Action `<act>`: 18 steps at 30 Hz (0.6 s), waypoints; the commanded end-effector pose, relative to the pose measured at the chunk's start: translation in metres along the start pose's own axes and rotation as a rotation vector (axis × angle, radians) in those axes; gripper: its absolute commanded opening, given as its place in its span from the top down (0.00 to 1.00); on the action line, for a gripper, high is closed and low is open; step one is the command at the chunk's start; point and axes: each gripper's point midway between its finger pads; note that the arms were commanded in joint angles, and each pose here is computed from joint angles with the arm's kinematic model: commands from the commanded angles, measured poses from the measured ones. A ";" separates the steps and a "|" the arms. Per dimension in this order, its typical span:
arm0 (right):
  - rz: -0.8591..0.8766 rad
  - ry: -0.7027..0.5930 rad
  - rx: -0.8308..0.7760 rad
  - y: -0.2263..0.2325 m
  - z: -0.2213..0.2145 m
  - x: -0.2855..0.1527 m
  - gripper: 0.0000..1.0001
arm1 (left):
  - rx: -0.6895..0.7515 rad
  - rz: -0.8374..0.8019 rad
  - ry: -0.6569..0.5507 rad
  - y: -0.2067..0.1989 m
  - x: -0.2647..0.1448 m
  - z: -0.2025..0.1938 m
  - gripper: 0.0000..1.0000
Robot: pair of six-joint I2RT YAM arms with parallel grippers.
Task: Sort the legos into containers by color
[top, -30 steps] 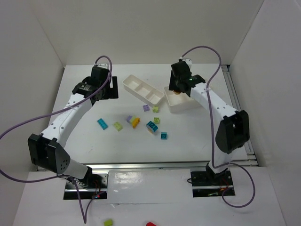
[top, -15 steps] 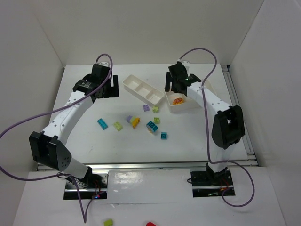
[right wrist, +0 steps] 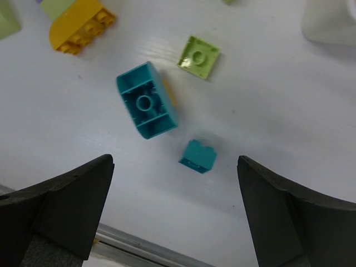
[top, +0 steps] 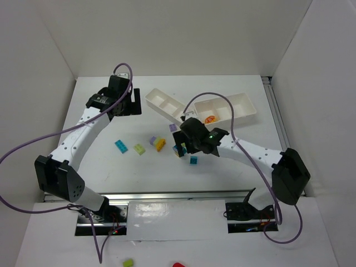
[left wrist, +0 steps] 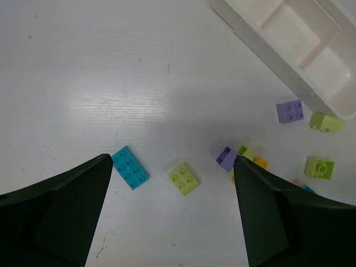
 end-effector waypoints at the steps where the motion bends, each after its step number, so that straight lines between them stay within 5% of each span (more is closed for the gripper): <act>1: 0.065 -0.057 -0.123 0.022 0.017 0.009 0.01 | -0.018 -0.027 0.000 -0.008 -0.001 0.004 0.01; 10: 0.214 0.004 -0.286 0.055 0.016 0.045 0.02 | -0.013 -0.108 0.028 -0.014 -0.002 0.000 0.02; 18: 0.239 0.012 -0.214 0.047 0.016 0.062 0.27 | -0.030 -0.141 0.055 -0.009 0.001 -0.002 0.03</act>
Point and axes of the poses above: each gripper's point midway between its finger pads, its own x axis out along the fingers, its own y axis along the line the jaws close on, z = x × y, and after that the axes turned 2 degrees about -x, right-handed
